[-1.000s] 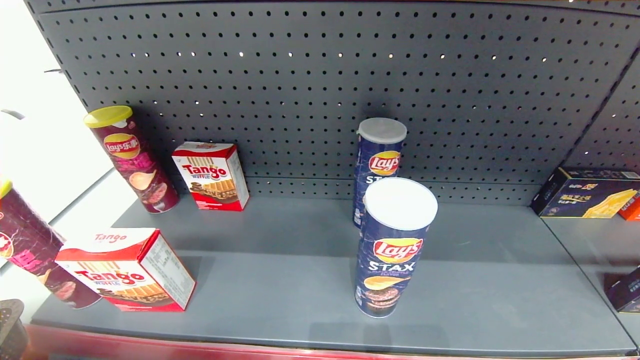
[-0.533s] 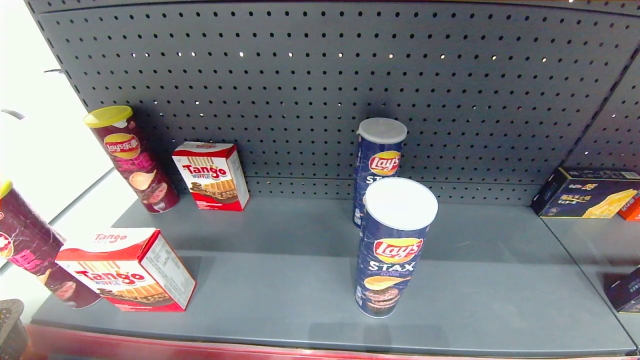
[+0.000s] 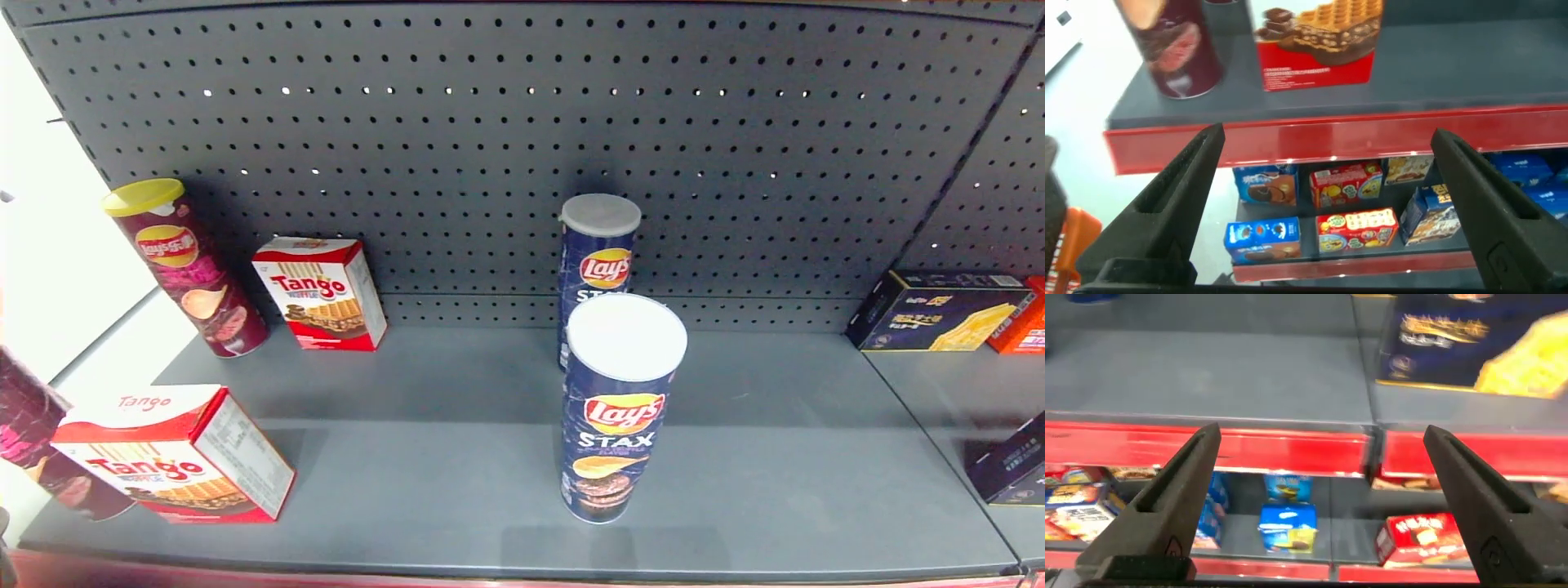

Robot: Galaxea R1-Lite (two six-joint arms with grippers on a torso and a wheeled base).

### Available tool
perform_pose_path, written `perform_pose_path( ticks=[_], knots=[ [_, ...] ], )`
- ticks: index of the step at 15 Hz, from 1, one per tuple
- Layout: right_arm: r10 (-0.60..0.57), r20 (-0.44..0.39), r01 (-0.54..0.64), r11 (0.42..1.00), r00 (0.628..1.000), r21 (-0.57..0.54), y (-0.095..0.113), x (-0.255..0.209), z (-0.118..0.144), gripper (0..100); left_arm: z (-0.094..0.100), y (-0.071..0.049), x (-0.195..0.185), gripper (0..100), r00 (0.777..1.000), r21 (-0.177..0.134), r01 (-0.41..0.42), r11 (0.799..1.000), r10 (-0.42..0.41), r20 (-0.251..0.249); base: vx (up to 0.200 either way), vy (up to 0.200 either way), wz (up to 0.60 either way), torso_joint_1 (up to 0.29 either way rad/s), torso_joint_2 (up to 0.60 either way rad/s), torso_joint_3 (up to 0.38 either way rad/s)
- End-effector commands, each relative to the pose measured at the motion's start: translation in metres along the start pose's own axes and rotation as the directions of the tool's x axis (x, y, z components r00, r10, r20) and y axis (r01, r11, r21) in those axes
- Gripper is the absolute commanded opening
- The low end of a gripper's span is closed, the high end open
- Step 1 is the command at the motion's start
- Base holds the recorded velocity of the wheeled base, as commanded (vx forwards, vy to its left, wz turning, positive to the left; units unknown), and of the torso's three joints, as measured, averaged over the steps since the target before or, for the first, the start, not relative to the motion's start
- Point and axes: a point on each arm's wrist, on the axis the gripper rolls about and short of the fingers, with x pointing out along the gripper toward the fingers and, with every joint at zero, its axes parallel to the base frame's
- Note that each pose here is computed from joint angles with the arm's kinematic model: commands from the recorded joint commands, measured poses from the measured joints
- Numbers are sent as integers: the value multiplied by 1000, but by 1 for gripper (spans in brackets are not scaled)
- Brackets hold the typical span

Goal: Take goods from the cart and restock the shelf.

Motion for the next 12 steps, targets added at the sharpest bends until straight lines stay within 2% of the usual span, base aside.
perform_pose_path(
  ticks=[1, 8, 9, 12],
  knots=[
    [0, -1, 0, 1000, 1000, -1, 0, 0, 0, 100, 0, 0, 0, 100, 1000, 1, 0, 1000, 0, 0, 0, 0, 0, 0, 0, 0],
    [0, -1, 0, 1000, 1000, -1, 0, 0, 0, 100, 0, 0, 0, 100, 1000, -3, -9, 1000, 9, 0, 0, 0, 0, 0, 0, 0],
    [0, -1, 0, 1000, 1000, -1, 0, 0, 0, 100, 0, 0, 0, 100, 1000, -3, -11, 1000, 11, 0, 0, -200, 0, 2, 7, 2],
    [-1, -1, 1, 1000, 1000, -1, 0, 0, 0, 100, 0, 0, 0, 100, 1000, -5, -9, 1000, 9, 0, 0, 0, 0, 0, 0, 0]
  ],
)
